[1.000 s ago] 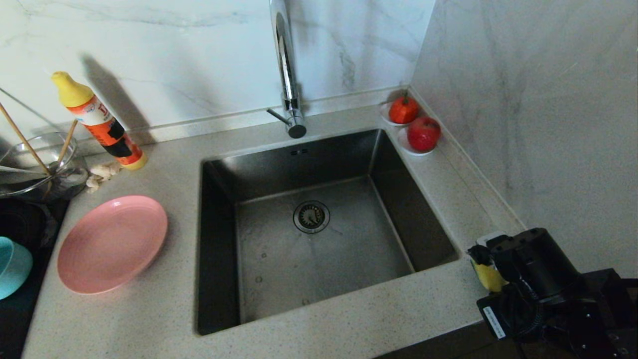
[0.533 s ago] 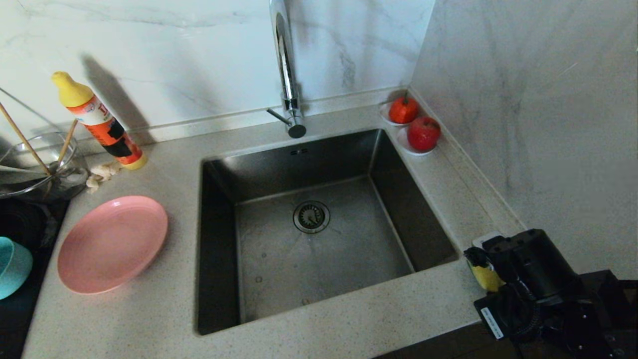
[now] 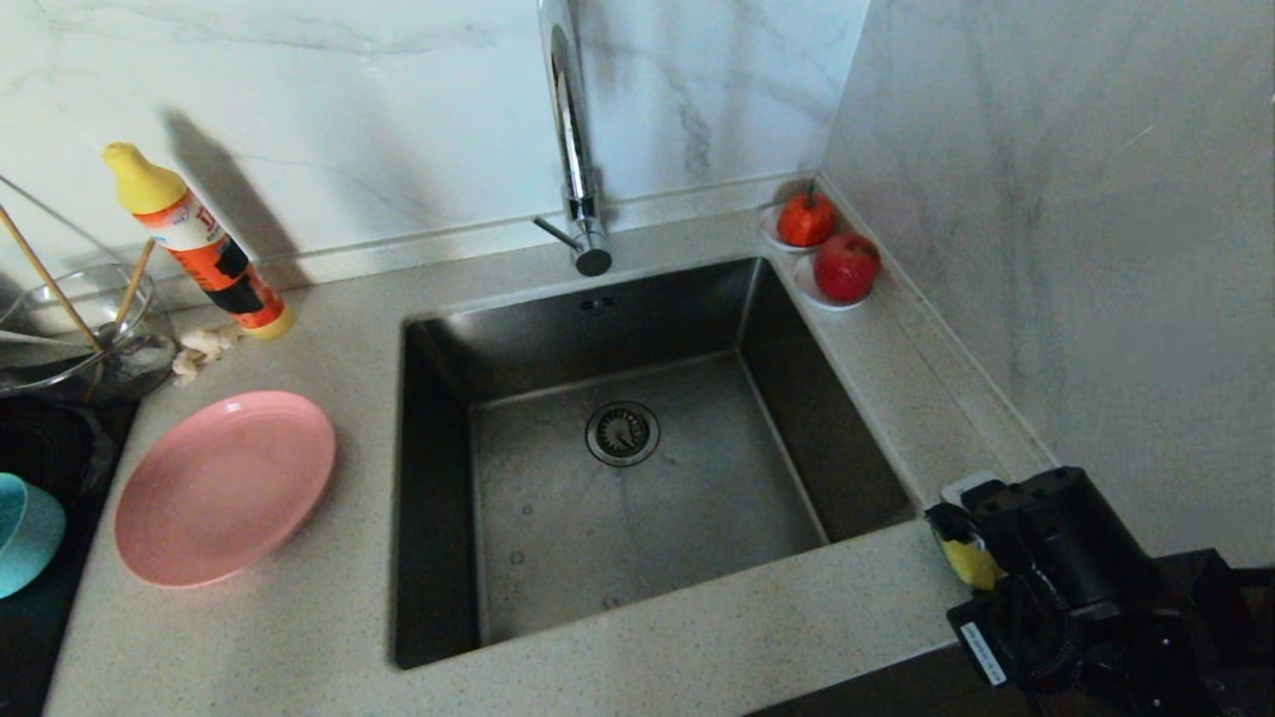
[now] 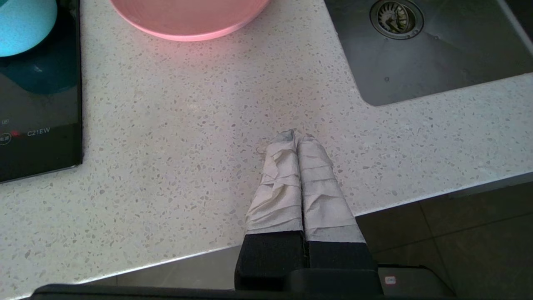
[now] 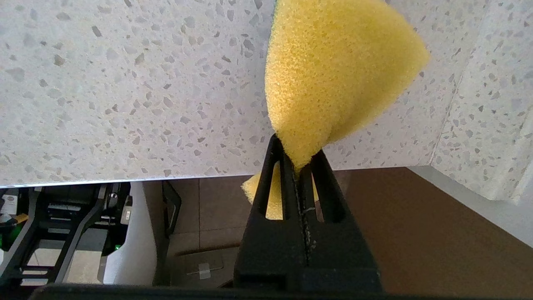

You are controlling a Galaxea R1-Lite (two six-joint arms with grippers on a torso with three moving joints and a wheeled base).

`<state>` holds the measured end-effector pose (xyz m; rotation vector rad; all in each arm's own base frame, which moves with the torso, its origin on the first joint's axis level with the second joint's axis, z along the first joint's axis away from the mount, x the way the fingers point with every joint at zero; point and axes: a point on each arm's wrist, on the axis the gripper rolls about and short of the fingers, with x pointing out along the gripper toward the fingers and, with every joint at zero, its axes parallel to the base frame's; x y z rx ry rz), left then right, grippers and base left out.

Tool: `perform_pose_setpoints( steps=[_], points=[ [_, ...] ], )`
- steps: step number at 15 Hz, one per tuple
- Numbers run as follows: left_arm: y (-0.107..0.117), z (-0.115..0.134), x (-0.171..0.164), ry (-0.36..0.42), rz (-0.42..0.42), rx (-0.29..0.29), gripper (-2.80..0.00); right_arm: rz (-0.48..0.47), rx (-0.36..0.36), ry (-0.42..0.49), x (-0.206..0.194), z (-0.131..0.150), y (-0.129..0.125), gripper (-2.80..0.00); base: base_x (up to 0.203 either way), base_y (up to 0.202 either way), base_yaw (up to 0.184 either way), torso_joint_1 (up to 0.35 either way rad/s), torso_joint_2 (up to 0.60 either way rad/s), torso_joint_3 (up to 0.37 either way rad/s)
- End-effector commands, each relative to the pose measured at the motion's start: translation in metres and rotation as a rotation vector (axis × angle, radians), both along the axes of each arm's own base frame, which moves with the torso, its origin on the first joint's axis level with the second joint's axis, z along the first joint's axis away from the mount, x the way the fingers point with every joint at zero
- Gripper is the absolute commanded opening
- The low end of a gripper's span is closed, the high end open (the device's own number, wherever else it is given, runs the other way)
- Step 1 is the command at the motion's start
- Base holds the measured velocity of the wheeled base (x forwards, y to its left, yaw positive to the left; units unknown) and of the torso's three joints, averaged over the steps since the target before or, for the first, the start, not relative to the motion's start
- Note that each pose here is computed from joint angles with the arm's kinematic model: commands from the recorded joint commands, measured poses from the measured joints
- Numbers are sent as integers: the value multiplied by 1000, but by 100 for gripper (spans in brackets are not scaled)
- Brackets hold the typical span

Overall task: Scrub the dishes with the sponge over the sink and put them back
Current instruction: Put down the sponge

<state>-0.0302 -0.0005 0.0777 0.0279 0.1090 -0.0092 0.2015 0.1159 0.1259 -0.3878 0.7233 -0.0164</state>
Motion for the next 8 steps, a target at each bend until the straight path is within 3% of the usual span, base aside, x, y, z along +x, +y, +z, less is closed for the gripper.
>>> perform_pose_setpoints(
  steps=[1,2,8],
  points=[
    [0,0,0,1,0,0,-280,-1,-3,2,-1,-1,-1,-280,0,0,0,0,0,0],
    [0,0,0,1,0,0,-280,0,1,-3,-1,0,0,0,0,0,0,0,0,0],
    [0,0,0,1,0,0,-280,2,16,-33,2,4,2,0,0,0,0,0,0,0]
  ],
)
